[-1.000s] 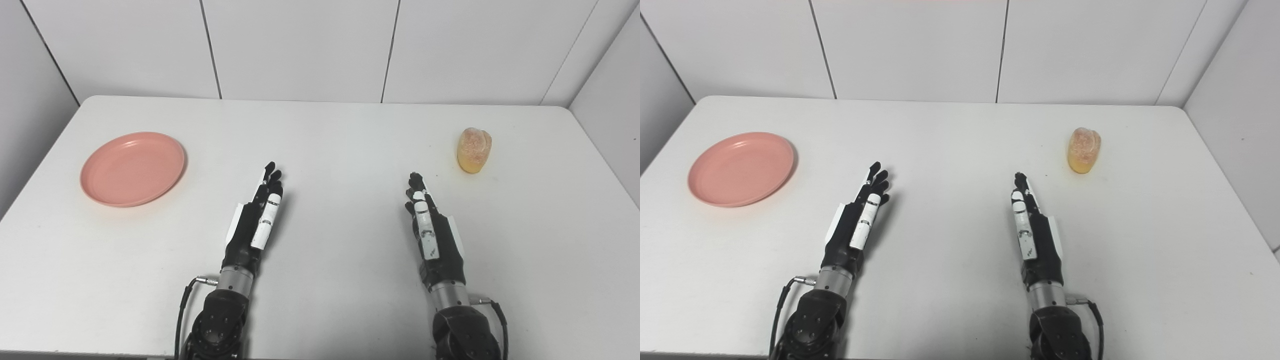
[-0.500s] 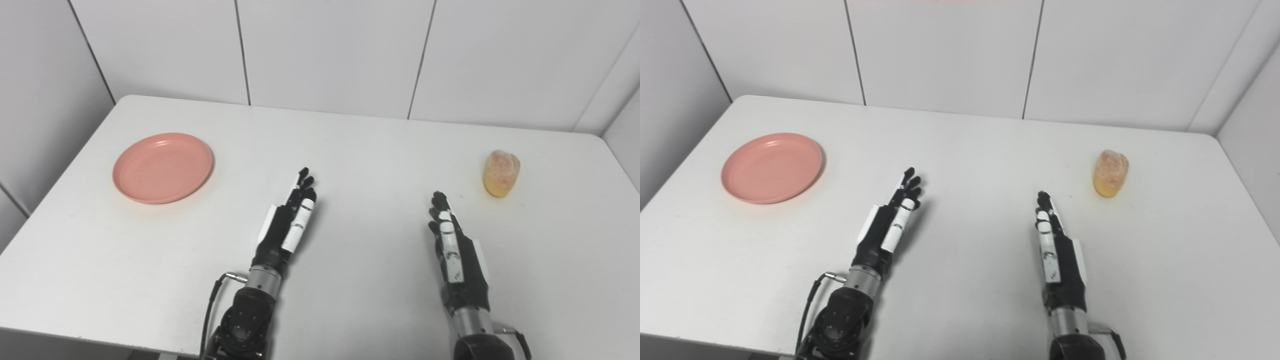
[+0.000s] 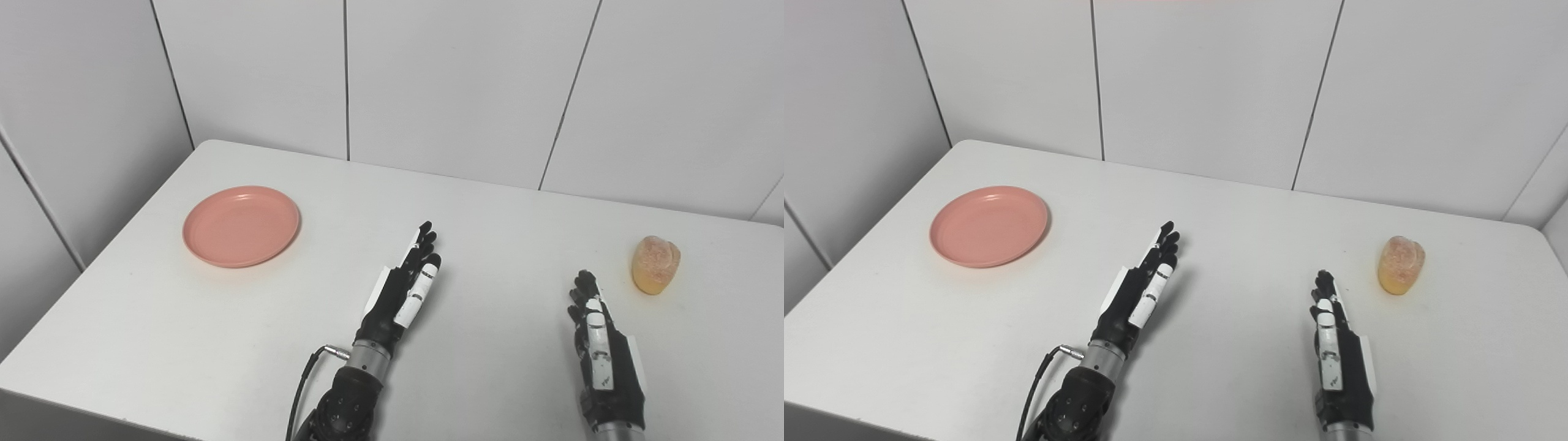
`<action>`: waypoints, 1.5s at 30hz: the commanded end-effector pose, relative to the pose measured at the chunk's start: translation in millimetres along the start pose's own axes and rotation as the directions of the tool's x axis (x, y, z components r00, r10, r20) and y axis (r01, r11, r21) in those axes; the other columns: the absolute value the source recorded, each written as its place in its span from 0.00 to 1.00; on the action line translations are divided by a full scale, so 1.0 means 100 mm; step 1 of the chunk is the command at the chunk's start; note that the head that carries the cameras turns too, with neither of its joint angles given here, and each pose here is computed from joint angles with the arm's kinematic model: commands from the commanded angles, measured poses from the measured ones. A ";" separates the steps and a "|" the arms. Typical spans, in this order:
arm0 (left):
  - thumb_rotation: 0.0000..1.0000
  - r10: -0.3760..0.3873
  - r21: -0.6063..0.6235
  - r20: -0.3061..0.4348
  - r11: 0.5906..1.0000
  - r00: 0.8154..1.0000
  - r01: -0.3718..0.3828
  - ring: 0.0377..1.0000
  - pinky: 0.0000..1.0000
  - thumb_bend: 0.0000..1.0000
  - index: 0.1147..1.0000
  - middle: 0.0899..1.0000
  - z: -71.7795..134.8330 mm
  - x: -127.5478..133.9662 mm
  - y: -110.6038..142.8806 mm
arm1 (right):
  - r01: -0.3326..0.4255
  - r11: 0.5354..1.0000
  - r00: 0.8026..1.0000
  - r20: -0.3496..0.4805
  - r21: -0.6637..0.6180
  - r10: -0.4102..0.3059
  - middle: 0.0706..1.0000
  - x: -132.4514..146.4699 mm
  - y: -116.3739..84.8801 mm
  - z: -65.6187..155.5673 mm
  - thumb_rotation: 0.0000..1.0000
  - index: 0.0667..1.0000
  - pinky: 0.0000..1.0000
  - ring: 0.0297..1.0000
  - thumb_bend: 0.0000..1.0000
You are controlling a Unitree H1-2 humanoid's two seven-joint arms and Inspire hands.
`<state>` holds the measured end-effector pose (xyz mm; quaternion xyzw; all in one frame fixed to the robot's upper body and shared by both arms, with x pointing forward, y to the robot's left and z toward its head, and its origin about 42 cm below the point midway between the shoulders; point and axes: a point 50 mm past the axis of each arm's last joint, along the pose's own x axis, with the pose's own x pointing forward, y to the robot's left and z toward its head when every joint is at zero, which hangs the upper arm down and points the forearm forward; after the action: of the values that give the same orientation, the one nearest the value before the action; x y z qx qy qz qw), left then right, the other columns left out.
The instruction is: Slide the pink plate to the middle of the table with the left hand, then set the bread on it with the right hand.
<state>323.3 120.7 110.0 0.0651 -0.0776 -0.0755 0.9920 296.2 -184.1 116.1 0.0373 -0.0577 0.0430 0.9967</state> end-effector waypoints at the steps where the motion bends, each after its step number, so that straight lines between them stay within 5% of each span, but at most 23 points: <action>1: 1.00 0.002 -0.005 -0.044 1.000 0.999 -0.002 0.97 0.95 0.41 0.98 0.98 -0.17 -0.13 -0.04 | -0.011 1.000 0.999 0.051 -0.001 0.011 0.97 -0.01 -0.01 0.05 1.00 0.95 1.00 0.98 0.15; 17: 1.00 0.058 -0.045 -0.023 0.997 0.998 -0.059 0.96 0.94 0.33 0.98 0.97 0.17 -0.08 0.14 | -0.017 1.000 0.999 0.038 0.010 0.016 0.98 -0.03 0.04 0.10 1.00 0.96 1.00 1.00 0.11; 25: 1.00 0.075 -0.056 0.026 0.996 0.997 -0.073 0.98 0.98 0.41 0.97 0.98 0.44 0.01 0.37 | -0.013 1.000 0.999 0.036 0.016 0.013 0.98 -0.03 0.06 0.12 1.00 0.96 1.00 0.99 0.12; 45: 1.00 0.113 -0.006 0.235 0.993 0.966 -0.114 0.95 0.94 0.43 0.97 0.97 1.48 0.43 1.25 | 0.001 1.000 1.000 0.023 0.023 -0.001 0.98 0.00 0.14 0.15 1.00 0.96 1.00 1.00 0.08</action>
<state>353.1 216.2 256.7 0.0539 -0.1669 -0.0260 0.9842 289.0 -174.9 117.3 0.0450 -0.0429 0.0390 0.9973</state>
